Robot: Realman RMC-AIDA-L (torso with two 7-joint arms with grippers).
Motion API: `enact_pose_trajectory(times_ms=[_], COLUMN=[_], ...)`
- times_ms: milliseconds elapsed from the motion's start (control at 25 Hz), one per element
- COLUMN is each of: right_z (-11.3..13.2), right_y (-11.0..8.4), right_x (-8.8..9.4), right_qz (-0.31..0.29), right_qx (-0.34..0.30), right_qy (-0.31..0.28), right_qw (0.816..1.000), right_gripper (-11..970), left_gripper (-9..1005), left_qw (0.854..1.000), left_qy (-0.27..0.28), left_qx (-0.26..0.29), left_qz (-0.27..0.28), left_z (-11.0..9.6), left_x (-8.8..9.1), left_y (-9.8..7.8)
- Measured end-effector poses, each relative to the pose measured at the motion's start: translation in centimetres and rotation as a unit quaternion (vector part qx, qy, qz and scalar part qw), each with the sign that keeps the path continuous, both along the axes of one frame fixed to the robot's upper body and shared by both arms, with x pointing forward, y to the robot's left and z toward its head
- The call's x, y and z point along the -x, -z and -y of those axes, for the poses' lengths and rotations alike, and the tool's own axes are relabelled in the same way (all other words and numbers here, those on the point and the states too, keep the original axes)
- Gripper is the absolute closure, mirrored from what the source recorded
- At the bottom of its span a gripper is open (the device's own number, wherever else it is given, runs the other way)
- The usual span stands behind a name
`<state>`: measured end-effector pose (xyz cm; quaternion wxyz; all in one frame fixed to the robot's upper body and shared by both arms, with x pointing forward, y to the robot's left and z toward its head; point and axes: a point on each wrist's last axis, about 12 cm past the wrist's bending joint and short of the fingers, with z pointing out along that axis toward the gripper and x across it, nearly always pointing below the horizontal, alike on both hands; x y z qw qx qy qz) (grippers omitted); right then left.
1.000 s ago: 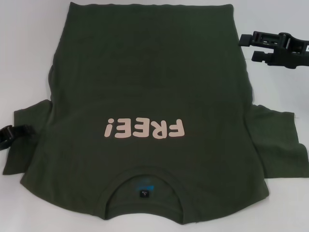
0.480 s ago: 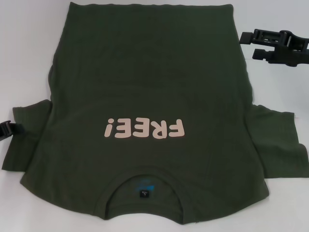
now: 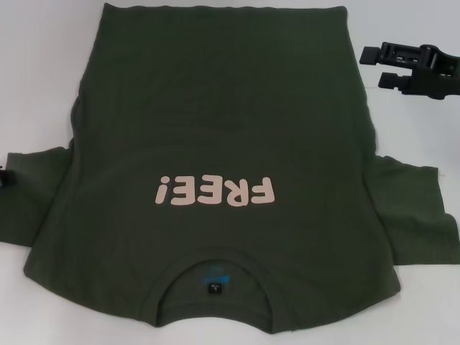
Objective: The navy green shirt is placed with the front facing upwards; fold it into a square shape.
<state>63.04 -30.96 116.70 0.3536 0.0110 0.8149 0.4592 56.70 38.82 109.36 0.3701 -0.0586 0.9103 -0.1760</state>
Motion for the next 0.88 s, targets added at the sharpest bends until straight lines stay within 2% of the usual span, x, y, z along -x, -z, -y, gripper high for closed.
enact_pose_trajectory(times_ms=[320, 600, 840, 880], right_z=[0.5, 0.7, 0.7, 0.7], right_y=[0.1, 0.1, 0.1, 0.1], right_x=[0.1, 0.1, 0.1, 0.1], right_qz=[-0.002, -0.004, -0.004, -0.004], right_qx=[0.002, 0.002, 0.002, 0.002], right_qy=[0.005, 0.006, 0.006, 0.005], right_qw=[1.0, 1.0, 1.0, 1.0], right_gripper=[32, 33, 33, 33], left_gripper=[986, 982, 978, 978], left_qw=[0.996, 0.993, 0.987, 0.986], left_qy=[-0.006, -0.006, 0.011, 0.024], left_qx=[-0.083, -0.119, -0.157, -0.159], left_qz=[-0.015, -0.019, -0.035, -0.043], left_z=[-0.8, -1.2, 0.0, 1.0], left_x=[-2.4, -3.6, -4.6, -4.7], left_y=[-2.3, -4.1, -5.4, -6.2])
